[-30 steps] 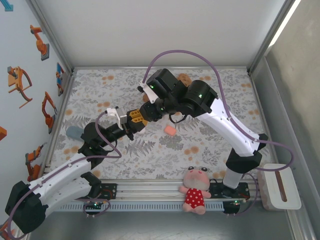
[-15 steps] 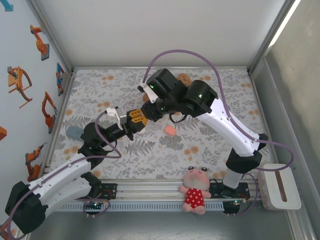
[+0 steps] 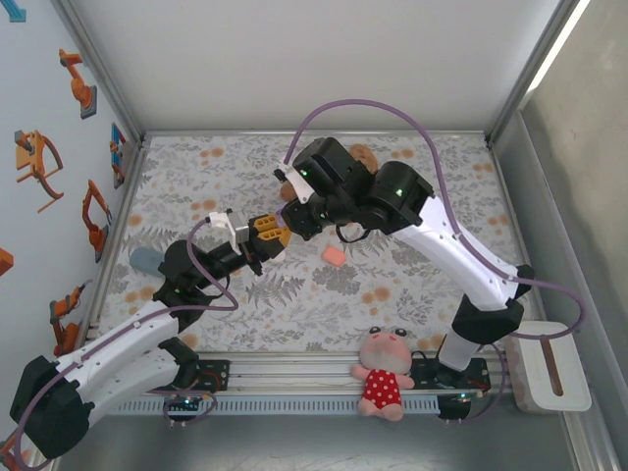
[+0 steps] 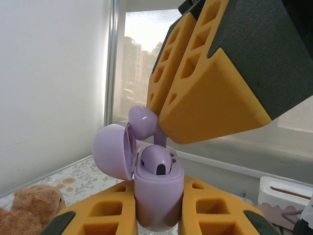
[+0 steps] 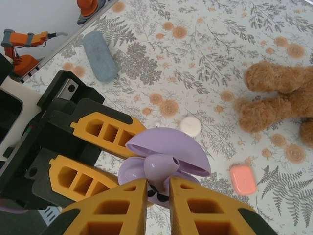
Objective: Insert wireless bluetooth earbuds into charging case
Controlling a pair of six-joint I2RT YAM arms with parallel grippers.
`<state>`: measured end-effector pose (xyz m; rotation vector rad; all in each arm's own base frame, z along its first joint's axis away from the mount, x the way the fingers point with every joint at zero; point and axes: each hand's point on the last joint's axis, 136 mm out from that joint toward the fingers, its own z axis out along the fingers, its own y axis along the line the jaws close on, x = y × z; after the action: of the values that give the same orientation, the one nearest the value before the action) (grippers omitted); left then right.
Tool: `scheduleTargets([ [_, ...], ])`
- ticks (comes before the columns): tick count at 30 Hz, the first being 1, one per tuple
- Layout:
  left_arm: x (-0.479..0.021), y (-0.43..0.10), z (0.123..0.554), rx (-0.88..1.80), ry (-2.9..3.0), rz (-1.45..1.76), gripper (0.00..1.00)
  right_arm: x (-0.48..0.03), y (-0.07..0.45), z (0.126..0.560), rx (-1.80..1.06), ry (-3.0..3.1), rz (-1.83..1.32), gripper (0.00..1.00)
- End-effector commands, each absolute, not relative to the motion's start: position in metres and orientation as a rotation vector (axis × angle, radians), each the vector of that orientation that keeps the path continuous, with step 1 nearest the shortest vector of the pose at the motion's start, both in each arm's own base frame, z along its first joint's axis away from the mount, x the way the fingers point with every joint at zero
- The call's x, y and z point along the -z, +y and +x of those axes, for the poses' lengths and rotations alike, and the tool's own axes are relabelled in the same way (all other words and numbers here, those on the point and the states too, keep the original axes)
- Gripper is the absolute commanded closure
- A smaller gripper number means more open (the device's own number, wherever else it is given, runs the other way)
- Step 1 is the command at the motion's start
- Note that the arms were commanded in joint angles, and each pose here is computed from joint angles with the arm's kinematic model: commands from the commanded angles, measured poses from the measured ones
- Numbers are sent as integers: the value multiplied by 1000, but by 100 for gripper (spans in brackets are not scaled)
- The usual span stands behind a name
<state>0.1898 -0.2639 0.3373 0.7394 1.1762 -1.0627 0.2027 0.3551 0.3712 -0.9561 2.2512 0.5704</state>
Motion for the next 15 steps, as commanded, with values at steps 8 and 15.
scheduleTargets([
  [8,-349,-261,182,1066,1118,741,99,-390,355,202,-640,2145,-912,82],
  [15,-348,-261,182,1065,1120,743,99,-395,351,201,-643,2132,-900,71],
])
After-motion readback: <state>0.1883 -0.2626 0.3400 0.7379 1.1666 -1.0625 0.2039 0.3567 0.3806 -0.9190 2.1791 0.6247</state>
